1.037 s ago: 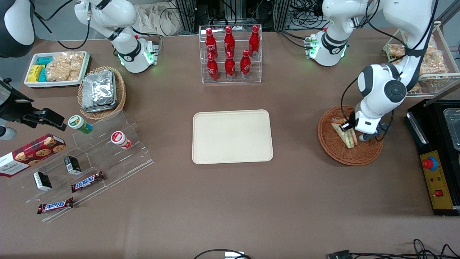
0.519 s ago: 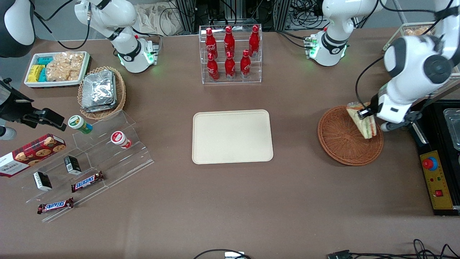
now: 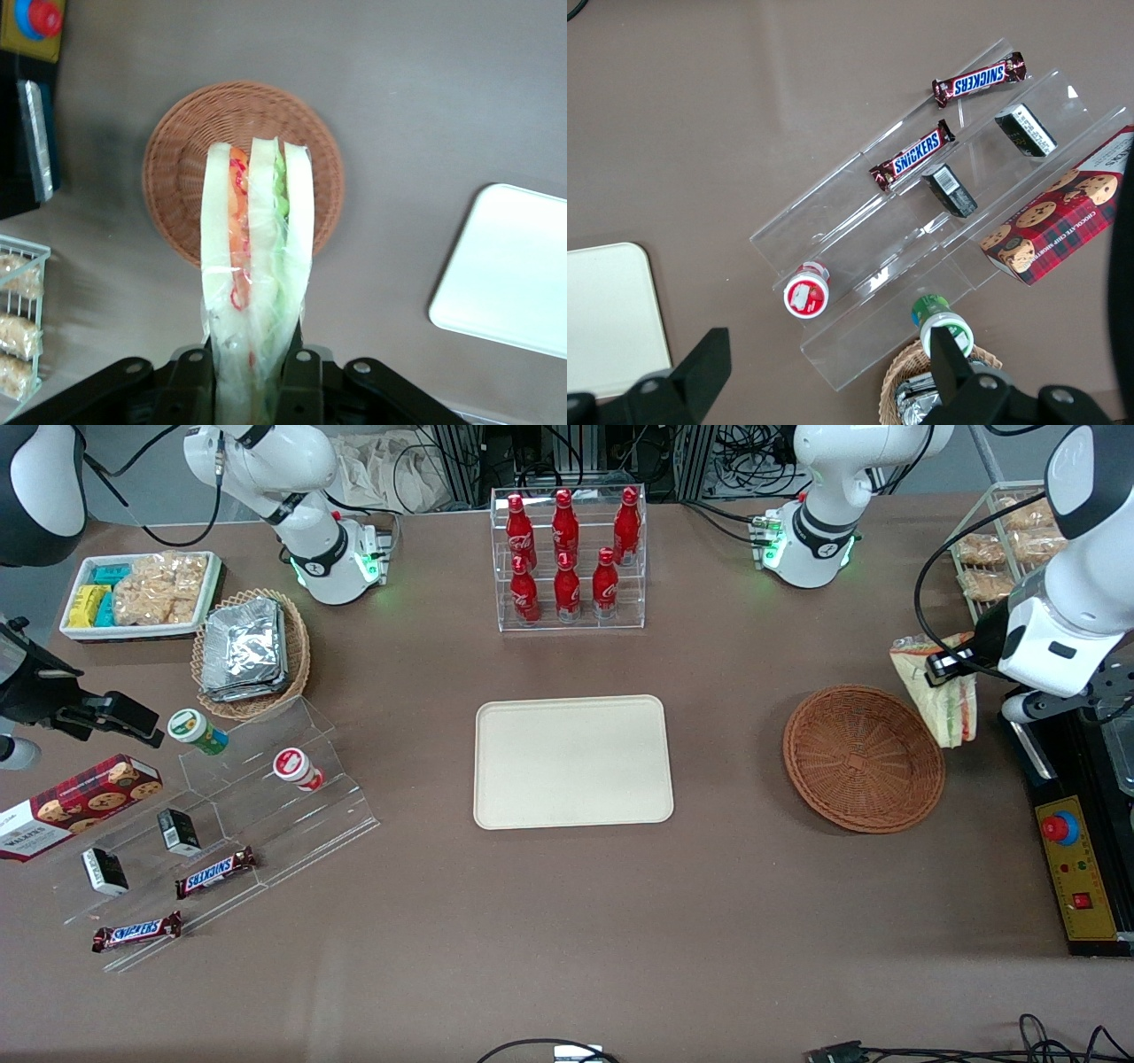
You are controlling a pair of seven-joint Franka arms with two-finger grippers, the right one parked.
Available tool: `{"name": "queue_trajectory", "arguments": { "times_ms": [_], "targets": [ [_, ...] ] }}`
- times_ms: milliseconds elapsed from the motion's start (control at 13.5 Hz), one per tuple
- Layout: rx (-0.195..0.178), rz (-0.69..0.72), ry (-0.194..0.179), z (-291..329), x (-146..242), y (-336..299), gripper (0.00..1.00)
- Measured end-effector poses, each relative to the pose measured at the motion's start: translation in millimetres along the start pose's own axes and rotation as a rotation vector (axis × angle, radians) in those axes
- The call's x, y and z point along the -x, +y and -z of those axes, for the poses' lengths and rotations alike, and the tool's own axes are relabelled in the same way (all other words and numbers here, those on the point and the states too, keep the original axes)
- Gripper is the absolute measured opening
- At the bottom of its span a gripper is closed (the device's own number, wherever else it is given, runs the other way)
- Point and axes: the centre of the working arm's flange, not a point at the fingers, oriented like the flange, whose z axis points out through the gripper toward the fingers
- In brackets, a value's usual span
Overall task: Place sandwich from basket to tray
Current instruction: 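Carry the sandwich over the beige tray with the left gripper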
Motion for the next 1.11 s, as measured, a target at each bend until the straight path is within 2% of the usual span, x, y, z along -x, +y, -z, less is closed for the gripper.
{"name": "queue_trajectory", "arguments": {
  "times_ms": [222, 444, 519, 741, 889, 1111],
  "targets": [
    [0.011, -0.056, 0.005, 7.9, 12.1, 81.7, 0.26],
    [0.027, -0.048, -0.021, -4.7, 68.0, 201.2, 0.26],
    [0.033, -0.027, -0.019, -10.4, 89.0, 240.6, 0.26],
    [-0.002, -0.029, 0.002, -53.5, 129.0, 328.5, 0.26],
    [-0.004, -0.056, -0.009, -102.4, 122.7, 357.8, 0.27],
    [-0.009, -0.082, 0.003, -186.7, 104.7, 369.0, 0.26]
  ]
}}
